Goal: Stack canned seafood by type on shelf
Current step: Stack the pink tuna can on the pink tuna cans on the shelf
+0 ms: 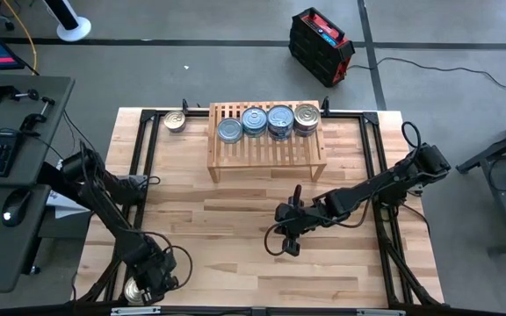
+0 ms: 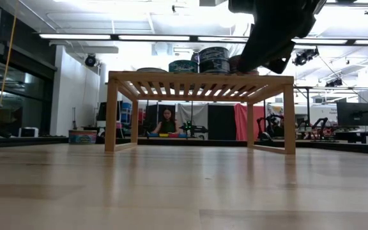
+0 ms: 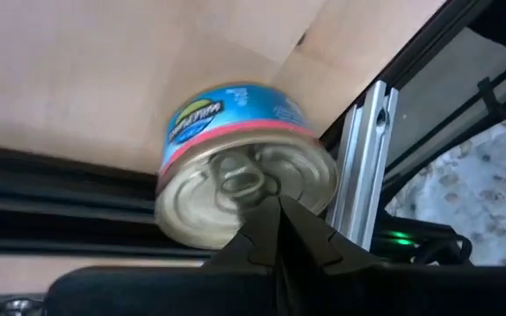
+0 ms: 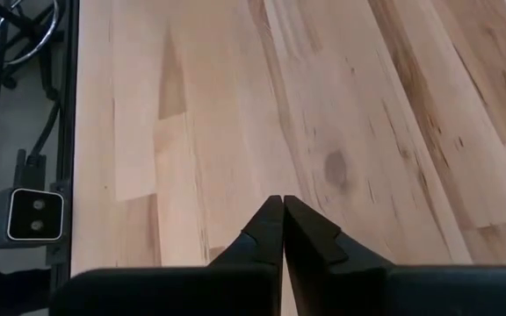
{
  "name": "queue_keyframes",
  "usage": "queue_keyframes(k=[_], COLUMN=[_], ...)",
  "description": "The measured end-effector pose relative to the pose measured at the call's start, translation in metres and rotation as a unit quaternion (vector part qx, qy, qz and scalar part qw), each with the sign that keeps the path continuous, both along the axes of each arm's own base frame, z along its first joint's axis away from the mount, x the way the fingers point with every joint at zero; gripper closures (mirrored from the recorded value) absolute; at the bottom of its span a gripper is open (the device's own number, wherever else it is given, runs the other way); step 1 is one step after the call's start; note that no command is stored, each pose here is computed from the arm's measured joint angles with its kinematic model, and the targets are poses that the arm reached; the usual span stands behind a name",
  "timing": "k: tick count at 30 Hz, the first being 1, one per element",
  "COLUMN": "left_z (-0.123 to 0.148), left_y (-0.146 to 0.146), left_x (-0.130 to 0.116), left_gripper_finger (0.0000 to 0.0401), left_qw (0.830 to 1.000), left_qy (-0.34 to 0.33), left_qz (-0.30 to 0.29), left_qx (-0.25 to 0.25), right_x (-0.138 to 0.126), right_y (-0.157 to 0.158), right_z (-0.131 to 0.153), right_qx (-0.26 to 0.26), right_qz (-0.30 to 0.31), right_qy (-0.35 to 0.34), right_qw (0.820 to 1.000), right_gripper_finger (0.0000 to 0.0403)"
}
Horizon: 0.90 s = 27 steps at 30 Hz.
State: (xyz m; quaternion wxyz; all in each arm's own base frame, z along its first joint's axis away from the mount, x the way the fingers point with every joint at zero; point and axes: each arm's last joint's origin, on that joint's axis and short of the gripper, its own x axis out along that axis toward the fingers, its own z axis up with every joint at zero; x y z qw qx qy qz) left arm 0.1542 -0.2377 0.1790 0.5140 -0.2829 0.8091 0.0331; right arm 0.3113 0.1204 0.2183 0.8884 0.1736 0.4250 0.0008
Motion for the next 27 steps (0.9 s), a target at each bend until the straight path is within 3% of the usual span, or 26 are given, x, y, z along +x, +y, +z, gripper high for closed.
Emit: queue_keyframes(k=[8,15,23,27], left_z=[-0.018,-0.023,-0.023,-0.022], left_y=[-0.006,0.002,0.046,0.07], left_x=[0.002,0.017,0.071,0.109], left_gripper_finger=[0.0401,0.0401,0.0401,0.0401], left_qw=[1.0,1.0,0.988,0.957], left_qy=[0.02,-0.009,-0.142,-0.278], left_qz=[-0.01,-0.027,-0.003,0.014], left_qx=[0.014,0.012,0.055,0.085], right_x=[0.0,-0.005,-0.028,-0.038], right_y=[0.0,0.0,-0.001,-0.002], right_z=[0.0,0.012,0.045,0.055], right_qx=[-0.003,0.008,0.038,0.05], right_qz=[-0.002,0.021,0.023,0.014], right_qy=[0.0,-0.014,-0.041,-0.041], right_qw=[1.0,1.0,0.998,0.998], right_gripper_finger=[0.0403,0.0403,0.0403,0.0403])
